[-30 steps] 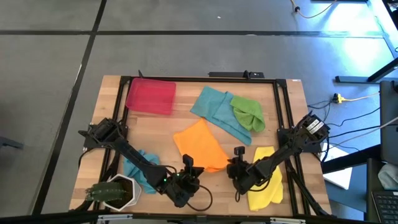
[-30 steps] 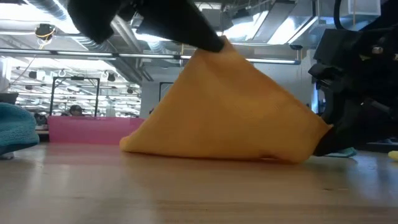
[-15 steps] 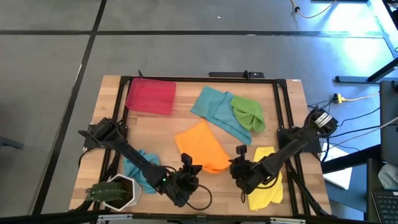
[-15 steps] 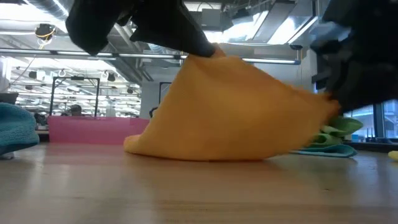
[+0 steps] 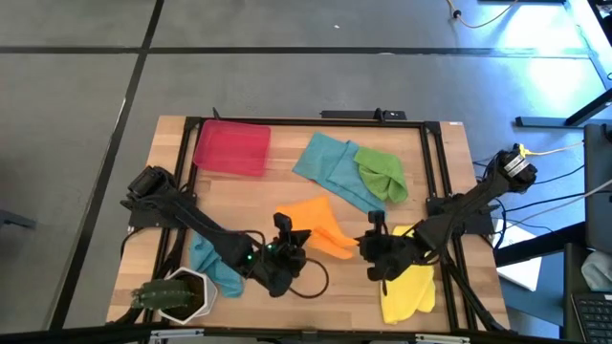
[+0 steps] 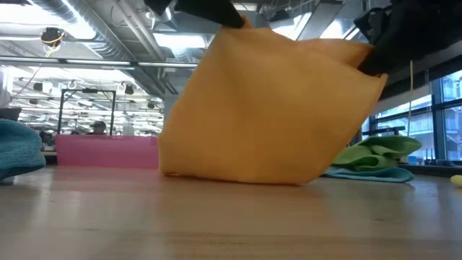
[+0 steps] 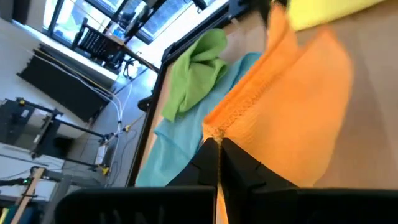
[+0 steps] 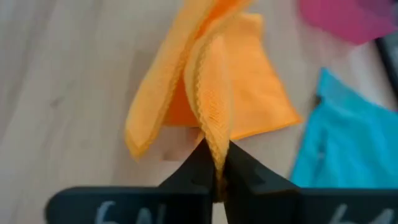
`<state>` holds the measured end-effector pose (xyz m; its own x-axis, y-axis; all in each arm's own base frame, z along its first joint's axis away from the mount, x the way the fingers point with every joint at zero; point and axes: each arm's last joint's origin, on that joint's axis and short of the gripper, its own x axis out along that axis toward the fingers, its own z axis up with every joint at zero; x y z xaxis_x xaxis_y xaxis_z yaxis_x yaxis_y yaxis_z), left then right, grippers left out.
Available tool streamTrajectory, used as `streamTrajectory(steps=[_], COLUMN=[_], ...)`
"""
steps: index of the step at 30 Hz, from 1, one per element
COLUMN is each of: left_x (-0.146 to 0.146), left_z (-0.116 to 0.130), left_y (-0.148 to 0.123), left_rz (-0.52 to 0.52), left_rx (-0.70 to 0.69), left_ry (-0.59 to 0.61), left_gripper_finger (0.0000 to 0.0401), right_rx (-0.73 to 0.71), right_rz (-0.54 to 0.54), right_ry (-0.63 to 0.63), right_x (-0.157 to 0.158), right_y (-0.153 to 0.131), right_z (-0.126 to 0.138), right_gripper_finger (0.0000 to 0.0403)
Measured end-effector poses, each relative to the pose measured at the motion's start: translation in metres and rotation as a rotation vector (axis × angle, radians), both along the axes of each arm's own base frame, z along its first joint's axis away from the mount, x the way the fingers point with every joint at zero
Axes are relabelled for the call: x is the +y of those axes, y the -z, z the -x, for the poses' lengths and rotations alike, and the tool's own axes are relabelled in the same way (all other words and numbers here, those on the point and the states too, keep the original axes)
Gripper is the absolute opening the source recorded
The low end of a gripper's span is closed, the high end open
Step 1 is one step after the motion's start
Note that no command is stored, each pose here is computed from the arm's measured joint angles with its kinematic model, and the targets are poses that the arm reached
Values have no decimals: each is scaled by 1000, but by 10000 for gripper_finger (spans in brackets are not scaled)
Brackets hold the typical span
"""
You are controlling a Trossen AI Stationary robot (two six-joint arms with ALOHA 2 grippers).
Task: Roll microfiber towels into tight, uniform cylinder then place into a basket
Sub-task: Fold the orange microfiber towel
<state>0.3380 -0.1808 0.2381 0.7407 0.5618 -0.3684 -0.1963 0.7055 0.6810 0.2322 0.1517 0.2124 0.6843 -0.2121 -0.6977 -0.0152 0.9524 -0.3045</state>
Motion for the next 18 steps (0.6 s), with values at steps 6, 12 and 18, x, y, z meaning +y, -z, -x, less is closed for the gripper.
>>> streamTrajectory(steps=[6, 12, 18], left_x=[3, 2, 4], left_z=[-2, -2, -3], left_y=[-1, -1, -1], left_rz=[26, 26, 35], left_rx=[-2, -4, -11], left_ry=[4, 3, -6], left_gripper_finger=[0, 0, 0], right_rx=[24, 17, -24], right_rz=[-15, -90, -155], right_ry=[-1, 24, 47], right_x=[2, 4, 5], right_y=[6, 6, 4], right_z=[-3, -4, -8], right_gripper_finger=[90, 167, 209])
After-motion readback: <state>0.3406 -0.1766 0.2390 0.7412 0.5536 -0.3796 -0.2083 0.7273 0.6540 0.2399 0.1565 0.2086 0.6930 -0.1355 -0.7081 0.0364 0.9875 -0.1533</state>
